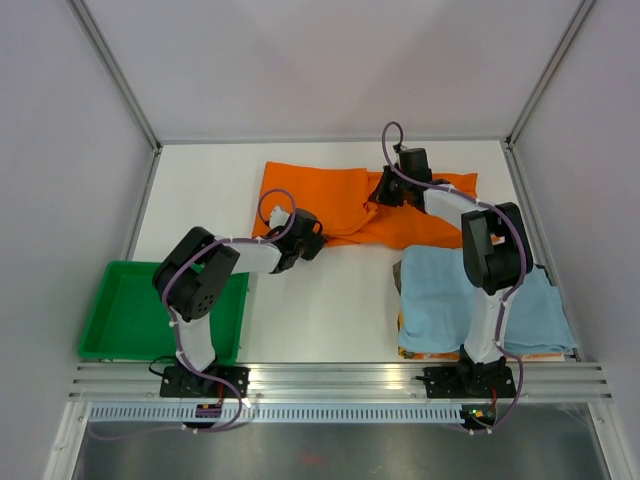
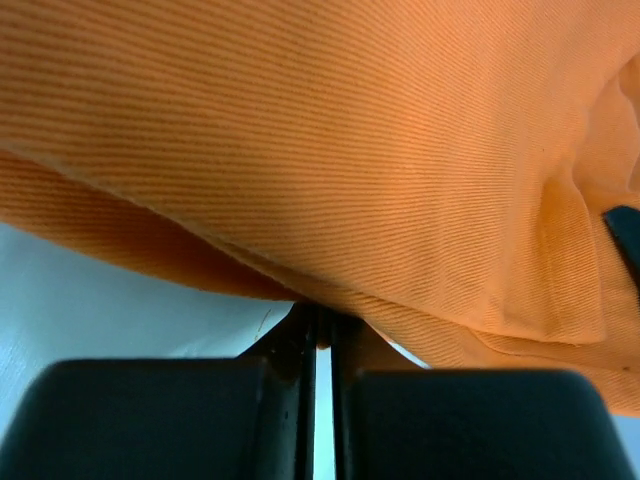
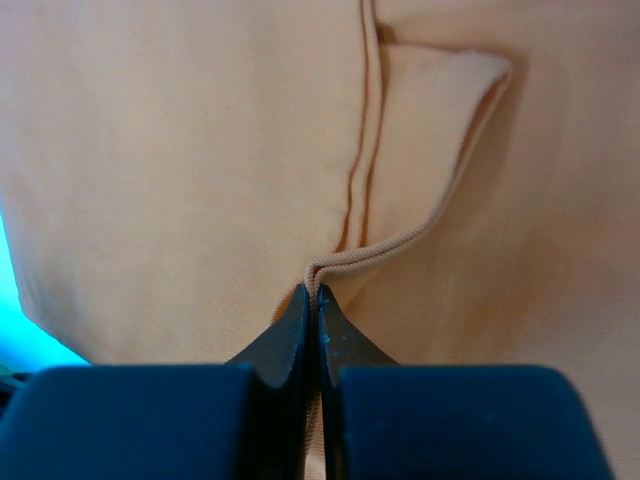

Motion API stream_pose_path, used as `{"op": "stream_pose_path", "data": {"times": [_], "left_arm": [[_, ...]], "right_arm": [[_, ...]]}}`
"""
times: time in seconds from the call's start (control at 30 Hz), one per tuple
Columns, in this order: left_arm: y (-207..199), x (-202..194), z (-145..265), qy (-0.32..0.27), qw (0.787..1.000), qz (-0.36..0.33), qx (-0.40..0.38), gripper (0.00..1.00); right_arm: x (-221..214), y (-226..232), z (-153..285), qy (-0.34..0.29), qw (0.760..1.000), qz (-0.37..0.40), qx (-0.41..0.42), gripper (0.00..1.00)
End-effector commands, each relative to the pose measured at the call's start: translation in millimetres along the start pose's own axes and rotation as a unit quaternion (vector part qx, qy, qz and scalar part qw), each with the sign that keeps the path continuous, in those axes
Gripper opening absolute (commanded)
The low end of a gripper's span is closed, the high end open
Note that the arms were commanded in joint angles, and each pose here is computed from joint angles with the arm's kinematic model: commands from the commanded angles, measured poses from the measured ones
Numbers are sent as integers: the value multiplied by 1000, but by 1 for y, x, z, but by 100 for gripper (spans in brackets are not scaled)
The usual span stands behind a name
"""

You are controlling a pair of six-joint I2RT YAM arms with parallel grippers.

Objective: Fold and stack the trousers
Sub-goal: Fold the trousers

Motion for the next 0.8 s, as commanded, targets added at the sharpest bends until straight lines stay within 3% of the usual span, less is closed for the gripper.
{"op": "stream_pose_path", "data": {"times": [0.0, 0.4, 0.67, 0.73, 0.77], "left_arm": [[16, 7, -5, -29, 999, 13, 32, 2], [28, 54, 59, -117, 993, -12, 30, 2], [41, 37, 54, -72, 996, -24, 50, 2], [43, 37, 57, -66, 996, -27, 50, 9], [44, 37, 63, -63, 996, -36, 54, 19]], "right_arm": [[38, 12, -1, -47, 999, 14, 6, 1], [32, -5, -13, -29, 998, 38, -28, 0], [0, 0, 6, 2, 998, 66, 8, 1], [-16, -1, 12, 33, 996, 81, 15, 17], [-18, 3, 18, 40, 995, 88, 24, 22]]}}
Point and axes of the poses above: each gripper's point midway between its finger pads, its own z axis back along the fingers, its own y axis along the line the jaws close on, x = y × z, the point moved 2 cm from there along z, back along the fingers, and after that the axes turned 8 degrees about z, right-handed, at the moved point
